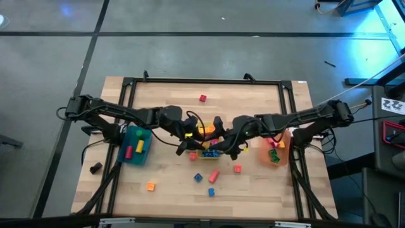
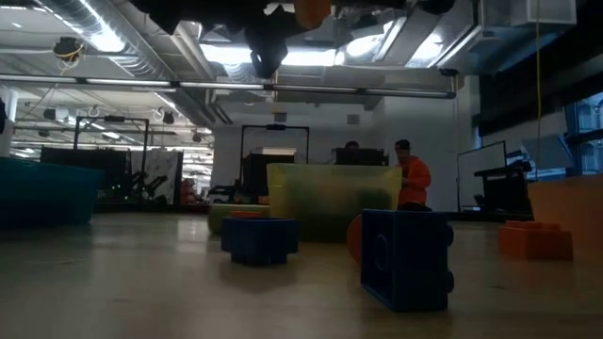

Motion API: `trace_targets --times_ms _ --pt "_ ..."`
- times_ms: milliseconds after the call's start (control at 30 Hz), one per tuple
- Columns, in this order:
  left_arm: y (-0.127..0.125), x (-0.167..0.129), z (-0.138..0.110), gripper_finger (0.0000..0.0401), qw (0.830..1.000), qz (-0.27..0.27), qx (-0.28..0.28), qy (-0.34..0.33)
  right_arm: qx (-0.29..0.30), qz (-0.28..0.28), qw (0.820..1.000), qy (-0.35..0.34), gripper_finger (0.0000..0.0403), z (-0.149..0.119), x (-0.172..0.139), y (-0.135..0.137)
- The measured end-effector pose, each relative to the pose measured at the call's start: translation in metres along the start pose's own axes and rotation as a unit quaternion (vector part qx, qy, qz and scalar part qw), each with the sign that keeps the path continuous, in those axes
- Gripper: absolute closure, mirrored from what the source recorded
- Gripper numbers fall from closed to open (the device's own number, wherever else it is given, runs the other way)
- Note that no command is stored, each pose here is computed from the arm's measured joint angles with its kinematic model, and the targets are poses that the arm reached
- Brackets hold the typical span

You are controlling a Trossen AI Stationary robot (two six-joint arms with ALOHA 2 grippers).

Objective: Sort blocks by size
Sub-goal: Put the yellow 4 stud game piece into the orange bin

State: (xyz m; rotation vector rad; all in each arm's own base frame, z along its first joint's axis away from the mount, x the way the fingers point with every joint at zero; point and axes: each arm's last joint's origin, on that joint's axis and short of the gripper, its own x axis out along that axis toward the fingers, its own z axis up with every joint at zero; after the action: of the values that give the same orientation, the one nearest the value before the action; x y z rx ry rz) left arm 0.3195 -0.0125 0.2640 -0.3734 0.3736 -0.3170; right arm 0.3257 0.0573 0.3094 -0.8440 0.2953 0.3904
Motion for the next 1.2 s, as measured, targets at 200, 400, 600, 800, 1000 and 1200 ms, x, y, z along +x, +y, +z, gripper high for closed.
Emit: trace_targets --times_ms 200,400,600,800,1000,1200 --pt "-0.001 0.0 0.002 0.0271 1.0 -0.001 0.026 -0.012 -0.002 -0.002 1.0 -0.02 0.0224 0.001 0.0 -0.003" --pt "-0.001 0.0 0.003 0.0271 0.998 0.003 0.059 -0.015 -0.002 -0.001 1.0 -0.02 0.0224 0.001 0.0 -0.003" --pt "-0.002 0.0 0.007 0.0271 0.997 -0.004 0.07 -0.035 -0.002 0.001 1.0 -0.018 0.0224 0.0 0.003 -0.001" --pt "-0.001 0.0 0.004 0.0271 0.999 -0.003 0.036 -0.024 -0.004 0.012 1.0 -0.008 0.0224 -0.005 0.013 0.003" --pt "0.0 0.001 0.002 0.0258 1.0 0.001 0.022 -0.014 -0.014 0.014 1.0 -0.001 0.0266 -0.006 0.015 0.004" --pt "-0.002 0.001 0.001 0.025 1.0 -0.001 0.026 -0.013 -0.015 0.012 1.0 0.015 0.0298 -0.008 0.015 0.005"
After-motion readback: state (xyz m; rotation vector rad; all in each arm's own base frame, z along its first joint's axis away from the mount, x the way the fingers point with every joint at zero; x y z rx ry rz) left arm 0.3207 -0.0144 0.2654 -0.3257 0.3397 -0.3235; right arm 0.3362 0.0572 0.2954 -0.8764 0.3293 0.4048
